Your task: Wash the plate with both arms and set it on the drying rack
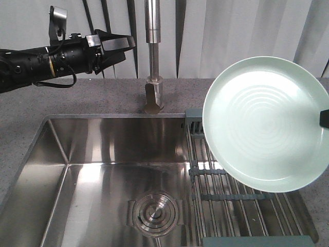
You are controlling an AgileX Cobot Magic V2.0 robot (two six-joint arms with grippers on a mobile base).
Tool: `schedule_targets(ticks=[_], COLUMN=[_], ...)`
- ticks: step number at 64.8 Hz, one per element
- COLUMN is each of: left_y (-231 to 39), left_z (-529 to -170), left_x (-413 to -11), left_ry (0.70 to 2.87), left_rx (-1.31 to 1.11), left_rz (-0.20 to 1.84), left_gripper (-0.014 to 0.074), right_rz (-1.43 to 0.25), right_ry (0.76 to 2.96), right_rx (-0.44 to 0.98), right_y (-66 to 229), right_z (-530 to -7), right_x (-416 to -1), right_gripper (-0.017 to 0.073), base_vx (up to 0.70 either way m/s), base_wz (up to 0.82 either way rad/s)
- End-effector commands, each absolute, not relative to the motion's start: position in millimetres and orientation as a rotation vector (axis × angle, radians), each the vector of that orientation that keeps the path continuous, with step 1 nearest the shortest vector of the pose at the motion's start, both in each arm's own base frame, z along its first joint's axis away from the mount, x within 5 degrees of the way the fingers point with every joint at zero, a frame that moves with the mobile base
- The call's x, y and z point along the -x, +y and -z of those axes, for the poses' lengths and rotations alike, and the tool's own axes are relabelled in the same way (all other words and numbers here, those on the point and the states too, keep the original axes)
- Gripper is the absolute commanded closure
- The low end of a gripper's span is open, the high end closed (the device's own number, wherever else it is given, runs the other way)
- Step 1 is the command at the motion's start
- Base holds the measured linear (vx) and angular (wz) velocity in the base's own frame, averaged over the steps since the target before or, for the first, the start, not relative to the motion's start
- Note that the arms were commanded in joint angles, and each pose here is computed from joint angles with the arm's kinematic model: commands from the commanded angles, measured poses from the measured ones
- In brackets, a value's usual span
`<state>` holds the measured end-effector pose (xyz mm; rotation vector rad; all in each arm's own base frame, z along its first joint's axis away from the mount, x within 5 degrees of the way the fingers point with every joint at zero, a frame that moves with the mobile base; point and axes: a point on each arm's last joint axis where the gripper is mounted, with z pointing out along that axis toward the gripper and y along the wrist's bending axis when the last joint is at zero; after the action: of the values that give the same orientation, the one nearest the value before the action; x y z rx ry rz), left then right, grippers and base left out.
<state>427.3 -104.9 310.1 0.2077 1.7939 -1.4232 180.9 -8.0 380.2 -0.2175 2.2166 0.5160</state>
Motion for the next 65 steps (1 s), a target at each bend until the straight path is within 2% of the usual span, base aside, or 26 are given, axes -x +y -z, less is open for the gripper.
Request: schedule_targets(ticks=[1, 32, 47, 65], left_y=[-111.8, -150.6, -156.4, -163.3], left_z=[-338.9, -313.4, -296.9, -295.6], left_x=[-427.7, -459.4, -465.3, -460.5], left_ry=[1.705, 1.735, 1.764, 1.774], left_rx=[-0.237, -0.293, -0.276, -0.332], left_rz=[1.49, 1.519, 1.558, 1.579], left_gripper=[0.0024, 0.0024, 0.0024, 0.0024], right_rz=[-0.517, -0.511, -0.517, -0.517], right_ry=[2.124, 2.119, 2.114, 2.114], right_rx=[0.186, 0.181, 0.178, 0.178], right_y=[-7.5, -8.0, -7.7, -7.7], right_z=[-394.3, -394.6, -395.1, -395.1], right_x=[-181.7, -182.2, -182.4, -182.4], right_gripper=[0.0566, 0.0566, 0.0566, 0.0566], base_vx=[0.0, 0.0, 0.0, 0.0], base_wz=[0.0, 0.0, 0.0, 0.0])
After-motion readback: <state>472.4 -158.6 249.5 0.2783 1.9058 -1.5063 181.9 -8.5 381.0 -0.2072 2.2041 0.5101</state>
